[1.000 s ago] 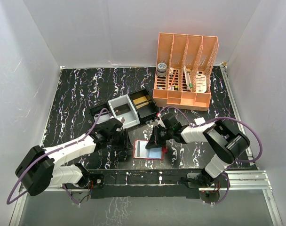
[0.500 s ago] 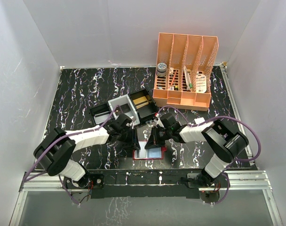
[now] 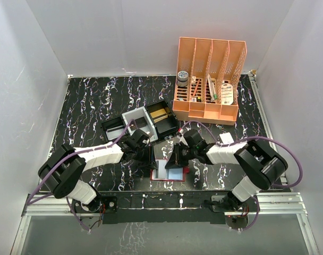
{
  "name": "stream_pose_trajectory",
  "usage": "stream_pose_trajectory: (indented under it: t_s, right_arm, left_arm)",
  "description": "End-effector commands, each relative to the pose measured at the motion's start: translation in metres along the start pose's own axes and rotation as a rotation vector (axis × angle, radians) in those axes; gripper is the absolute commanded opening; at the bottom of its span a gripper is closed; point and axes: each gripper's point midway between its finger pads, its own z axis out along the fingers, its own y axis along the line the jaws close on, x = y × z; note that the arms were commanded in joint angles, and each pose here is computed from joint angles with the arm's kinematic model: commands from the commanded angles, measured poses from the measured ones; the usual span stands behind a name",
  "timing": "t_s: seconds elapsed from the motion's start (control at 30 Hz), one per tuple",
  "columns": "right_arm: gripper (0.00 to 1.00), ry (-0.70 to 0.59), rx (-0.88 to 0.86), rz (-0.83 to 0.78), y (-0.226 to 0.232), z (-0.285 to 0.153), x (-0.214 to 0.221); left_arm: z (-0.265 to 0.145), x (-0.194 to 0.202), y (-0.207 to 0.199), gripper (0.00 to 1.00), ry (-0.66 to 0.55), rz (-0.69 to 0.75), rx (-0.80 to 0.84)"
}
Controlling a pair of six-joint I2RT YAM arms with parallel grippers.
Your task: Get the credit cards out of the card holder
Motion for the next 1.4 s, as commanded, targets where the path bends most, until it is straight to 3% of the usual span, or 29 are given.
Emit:
stream_pose_trajectory:
  t_s: [0.0, 0.9, 1.37]
  right_arm:
    - [0.0, -0.047, -0.01, 0.001, 0.005, -0.006, -0.006]
    - [0.0, 0.035, -0.044, -0.015, -0.017, -0.028, 0.009]
    - [0.0, -0.065, -0.036, 0.032, -0.018, -0.041, -0.003]
  left_arm:
    - [0.003, 0.027, 0.036, 0.25, 0.077, 0.005, -0.125]
    - [0.001, 0.029, 0.044, 0.23, 0.069, -0.012, -0.164]
    - [-0.001, 0.026, 0.044, 0.22, 0.066, -0.002, -0.17]
